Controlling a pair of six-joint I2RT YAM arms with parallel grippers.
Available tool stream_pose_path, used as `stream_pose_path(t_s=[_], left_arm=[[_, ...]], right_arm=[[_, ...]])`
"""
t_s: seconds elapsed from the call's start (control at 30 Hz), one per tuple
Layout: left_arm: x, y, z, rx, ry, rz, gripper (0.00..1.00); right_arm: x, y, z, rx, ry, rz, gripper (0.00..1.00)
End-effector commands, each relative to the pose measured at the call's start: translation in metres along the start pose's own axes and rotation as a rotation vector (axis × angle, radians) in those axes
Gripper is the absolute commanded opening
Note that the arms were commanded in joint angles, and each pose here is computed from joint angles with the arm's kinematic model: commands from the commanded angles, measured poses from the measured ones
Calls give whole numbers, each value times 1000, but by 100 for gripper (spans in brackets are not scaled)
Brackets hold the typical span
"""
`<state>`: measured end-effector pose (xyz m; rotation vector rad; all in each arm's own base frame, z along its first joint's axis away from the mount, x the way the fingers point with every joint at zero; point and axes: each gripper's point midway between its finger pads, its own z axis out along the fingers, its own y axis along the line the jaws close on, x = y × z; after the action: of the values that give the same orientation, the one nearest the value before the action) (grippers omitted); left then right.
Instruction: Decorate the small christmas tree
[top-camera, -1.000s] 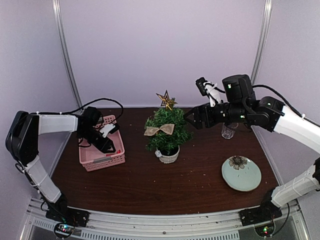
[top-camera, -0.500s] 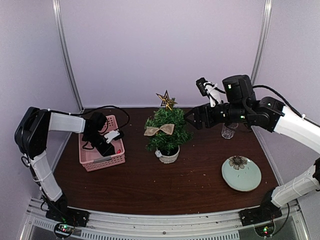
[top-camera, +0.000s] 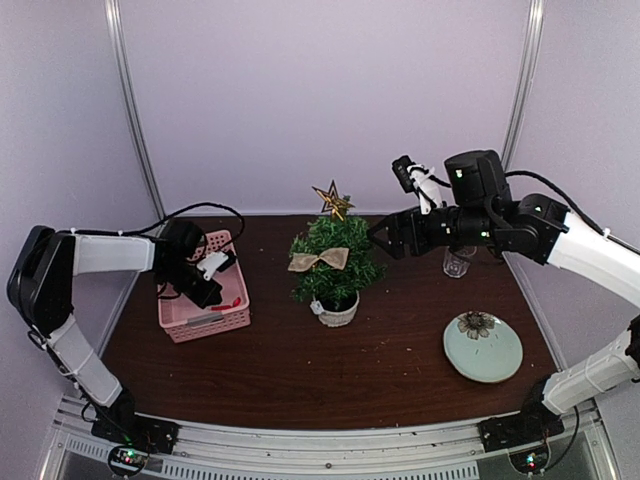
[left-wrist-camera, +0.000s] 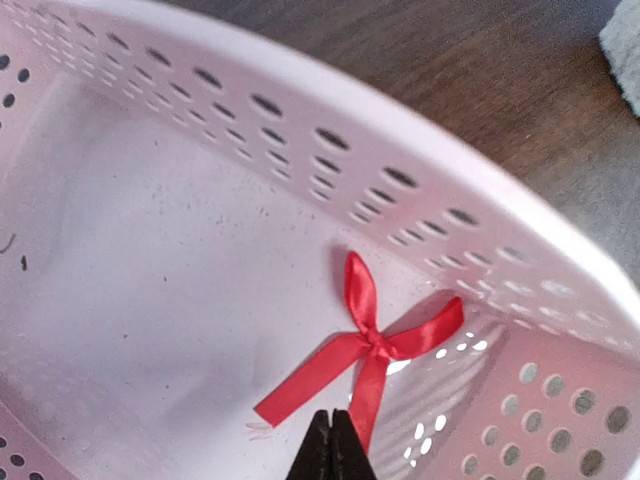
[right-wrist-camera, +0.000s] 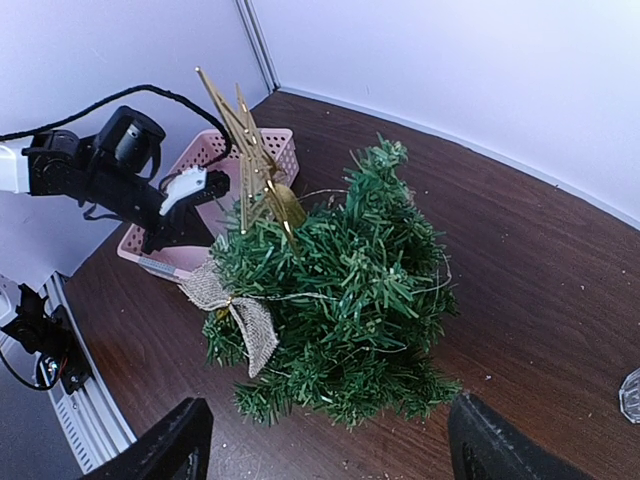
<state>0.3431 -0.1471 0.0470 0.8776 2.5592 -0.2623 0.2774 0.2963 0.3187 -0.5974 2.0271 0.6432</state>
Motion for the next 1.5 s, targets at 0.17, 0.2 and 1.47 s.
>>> stream_pose_path(t_s=[0.17, 0.2, 1.47], left_arm=[[-19, -20, -14, 110, -78, 66, 25], [-16, -24, -11, 135, -61, 92, 35], [-57, 9, -78, -132, -236, -71, 0]], right_arm=[[-6, -1, -9, -7, -39, 1, 84], [-6, -1, -9, -8, -40, 1, 84], [-3, -3, -10, -10, -28, 11, 84]])
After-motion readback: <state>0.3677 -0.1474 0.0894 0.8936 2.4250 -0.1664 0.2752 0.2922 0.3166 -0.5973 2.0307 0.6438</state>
